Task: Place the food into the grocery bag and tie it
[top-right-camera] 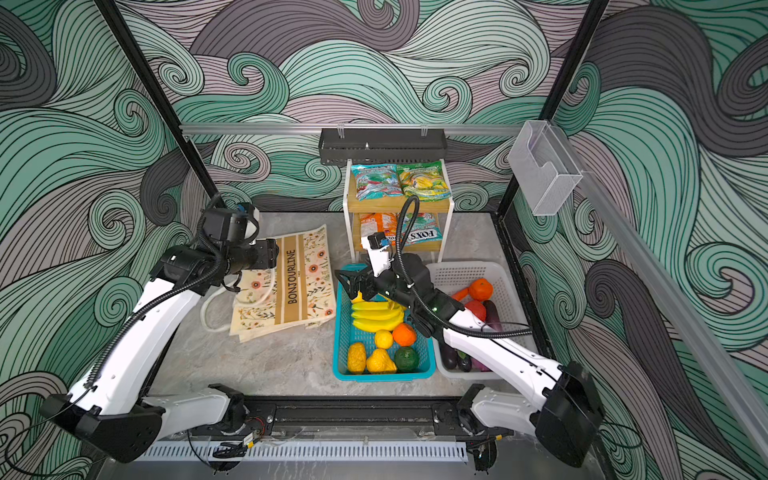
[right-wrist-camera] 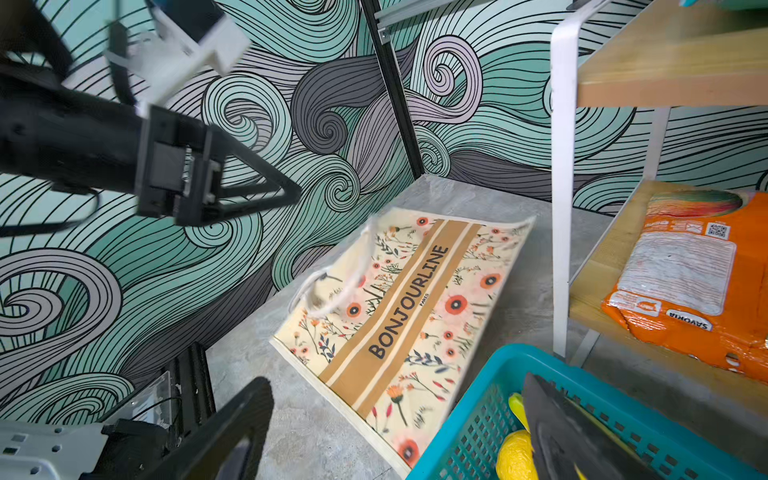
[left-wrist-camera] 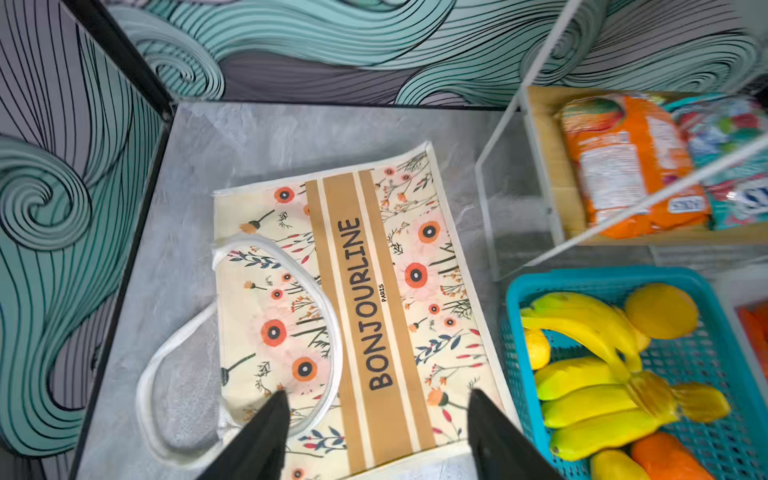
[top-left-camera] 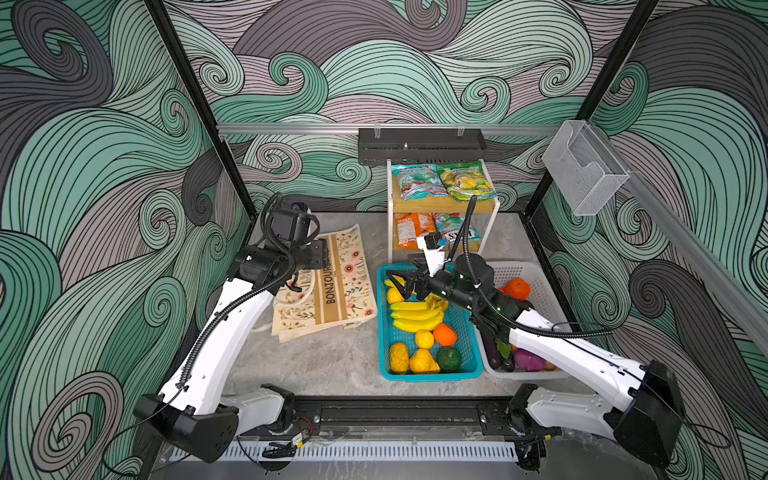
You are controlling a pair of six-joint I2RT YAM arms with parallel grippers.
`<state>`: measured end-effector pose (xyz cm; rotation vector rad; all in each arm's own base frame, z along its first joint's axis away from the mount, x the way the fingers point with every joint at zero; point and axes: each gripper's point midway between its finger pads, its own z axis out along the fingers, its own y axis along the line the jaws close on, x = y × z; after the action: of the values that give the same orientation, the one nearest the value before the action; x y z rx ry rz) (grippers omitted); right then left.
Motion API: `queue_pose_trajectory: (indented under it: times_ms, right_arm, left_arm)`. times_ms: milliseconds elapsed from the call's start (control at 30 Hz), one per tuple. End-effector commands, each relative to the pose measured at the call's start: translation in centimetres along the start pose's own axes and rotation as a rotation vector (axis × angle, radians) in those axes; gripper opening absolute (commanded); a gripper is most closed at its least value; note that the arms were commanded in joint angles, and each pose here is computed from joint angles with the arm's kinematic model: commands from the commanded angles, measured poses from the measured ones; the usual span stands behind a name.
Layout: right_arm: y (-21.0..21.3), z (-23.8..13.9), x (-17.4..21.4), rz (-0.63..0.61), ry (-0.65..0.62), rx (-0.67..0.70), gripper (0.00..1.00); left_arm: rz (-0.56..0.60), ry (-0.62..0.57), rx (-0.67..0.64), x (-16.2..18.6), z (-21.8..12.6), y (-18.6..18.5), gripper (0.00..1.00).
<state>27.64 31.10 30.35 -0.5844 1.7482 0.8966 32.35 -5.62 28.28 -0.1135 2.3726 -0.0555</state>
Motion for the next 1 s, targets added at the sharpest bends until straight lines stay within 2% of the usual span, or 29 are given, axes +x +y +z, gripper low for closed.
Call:
queue_pose_trajectory:
  times_ms: [0, 133, 200, 267, 300, 333, 400, 500, 600, 700, 833, 967]
  right_arm:
    - [0.4, -0.1, -0.9, -0.001, -0.029, -0.021, 0.94]
    - [0.5, 0.1, -0.6, 0.004, -0.024, -0.033, 0.95]
    - [0.4, 0.3, -0.5, 0.001, -0.028, -0.035, 0.96]
    - [0.3, 0.5, -0.2, -0.007, -0.029, -0.041, 0.96]
    - [0.3, 0.6, 0.1, -0.012, -0.026, -0.044, 0.97]
    - [0.2, 0.8, 0.4, -0.018, -0.022, -0.05, 0.97]
    - [-0.1, 1.1, 0.8, -0.016, -0.015, -0.064, 0.98]
    - [-0.6, 1.5, 0.9, 0.002, -0.015, -0.108, 0.99]
    - [-1.5, 1.8, -0.2, -0.006, -0.06, -0.153, 0.98]
    - [-2.7, 2.9, -1.6, -0.015, -0.084, -0.158, 0.98]
    - [-3.0, 3.8, -2.4, 0.027, -0.1, -0.267, 0.97]
    - [-3.4, 4.2, -2.6, 0.048, -0.106, -0.347, 0.96]
  left_arm:
    - [-0.191, -0.02, -0.029, 1.9, 1.6, 3.6, 0.71]
    - [-0.353, -0.041, -0.086, 3.9, 4.2, 7.0, 0.82]
    - [-0.415, -0.049, -0.167, 5.0, 6.2, 9.0, 0.92]
    - [-0.498, -0.02, -0.15, 5.9, 7.9, 9.9, 0.94]
    - [-0.509, -0.029, -0.157, 5.8, 8.5, 10.4, 0.98]
    - [-0.49, -0.041, -0.21, 5.8, 9.1, 11.5, 0.99]
    - [-0.526, -0.02, -0.313, 6.1, 9.3, 13.9, 0.99]
    - [-0.473, -0.039, -0.41, 4.8, 9.8, 16.0, 0.98]
    - [-0.458, 0.042, -0.452, 5.1, 10.8, 18.0, 0.98]
    - [-0.387, 0.145, -0.605, 6.5, 11.4, 21.3, 0.98]
    - [-0.388, 0.287, -0.635, 8.9, 13.0, 24.0, 0.98]
    - [-0.337, 0.354, -0.555, 10.2, 15.2, 24.5, 0.99]
